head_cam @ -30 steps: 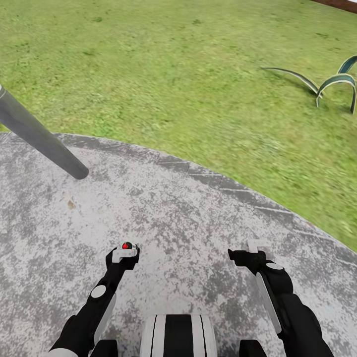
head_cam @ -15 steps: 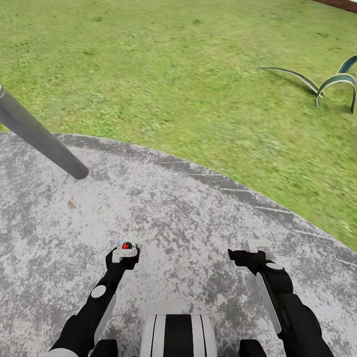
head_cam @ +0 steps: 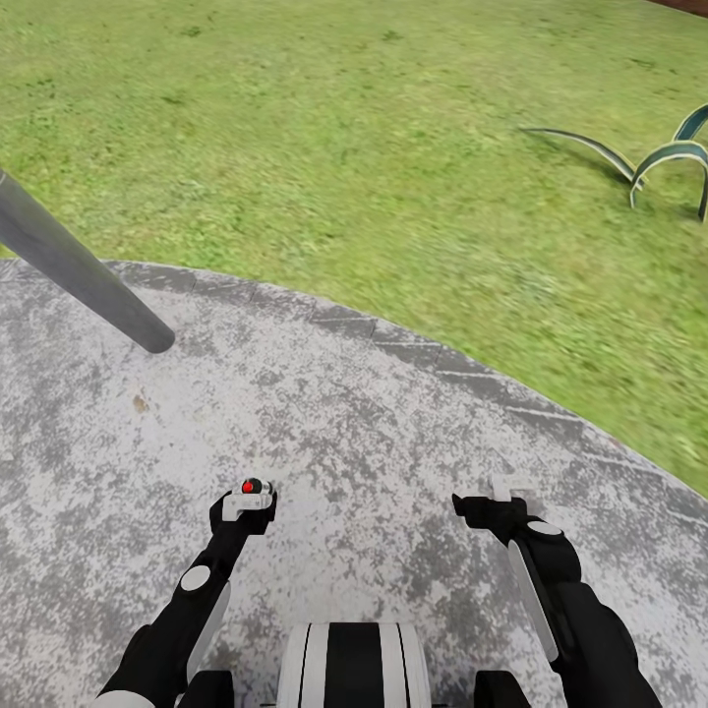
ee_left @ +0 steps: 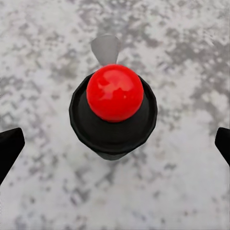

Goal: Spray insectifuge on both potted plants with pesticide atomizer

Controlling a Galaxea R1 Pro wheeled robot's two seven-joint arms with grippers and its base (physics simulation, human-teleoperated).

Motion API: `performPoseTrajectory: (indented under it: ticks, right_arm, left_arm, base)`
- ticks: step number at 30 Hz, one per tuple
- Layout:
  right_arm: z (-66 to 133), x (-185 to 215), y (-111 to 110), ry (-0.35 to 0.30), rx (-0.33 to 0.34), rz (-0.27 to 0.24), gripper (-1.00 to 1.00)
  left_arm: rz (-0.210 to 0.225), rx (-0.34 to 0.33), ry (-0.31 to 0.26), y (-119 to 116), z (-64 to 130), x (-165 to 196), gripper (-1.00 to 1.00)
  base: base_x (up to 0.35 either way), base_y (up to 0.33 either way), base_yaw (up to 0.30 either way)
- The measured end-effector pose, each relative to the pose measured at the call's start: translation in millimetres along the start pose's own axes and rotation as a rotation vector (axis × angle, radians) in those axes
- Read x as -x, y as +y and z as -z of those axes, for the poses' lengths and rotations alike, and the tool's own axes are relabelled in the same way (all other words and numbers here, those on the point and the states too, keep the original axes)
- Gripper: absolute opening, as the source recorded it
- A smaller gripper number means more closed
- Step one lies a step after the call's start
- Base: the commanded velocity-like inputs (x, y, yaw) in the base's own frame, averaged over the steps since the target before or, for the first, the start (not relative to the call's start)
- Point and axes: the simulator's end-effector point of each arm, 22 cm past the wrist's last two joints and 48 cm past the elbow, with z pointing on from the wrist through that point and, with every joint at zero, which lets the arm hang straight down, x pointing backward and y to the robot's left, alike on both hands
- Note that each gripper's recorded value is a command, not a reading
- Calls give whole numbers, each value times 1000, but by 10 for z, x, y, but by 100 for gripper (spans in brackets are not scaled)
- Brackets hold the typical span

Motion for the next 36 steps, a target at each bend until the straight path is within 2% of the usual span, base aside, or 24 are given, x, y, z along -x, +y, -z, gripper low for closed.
performPoseTrajectory:
  ticks: [10, 20, 36]
  right_arm:
    - [-23, -31, 1, 7, 0, 0, 100]
    - [-56, -83, 0, 18, 0, 0, 100]
    - [-76, -114, -1, 24, -1, 1, 100]
  left_arm:
    - [-1, -1, 7, -2, -8, -47, 100]
    - [-2, -2, 18, -6, -18, -112, 100]
    - [-1, -2, 25, -5, -22, -155, 100]
  base:
    - [0, -1, 149]
    - [78, -213, 206]
    - [68, -76, 77]
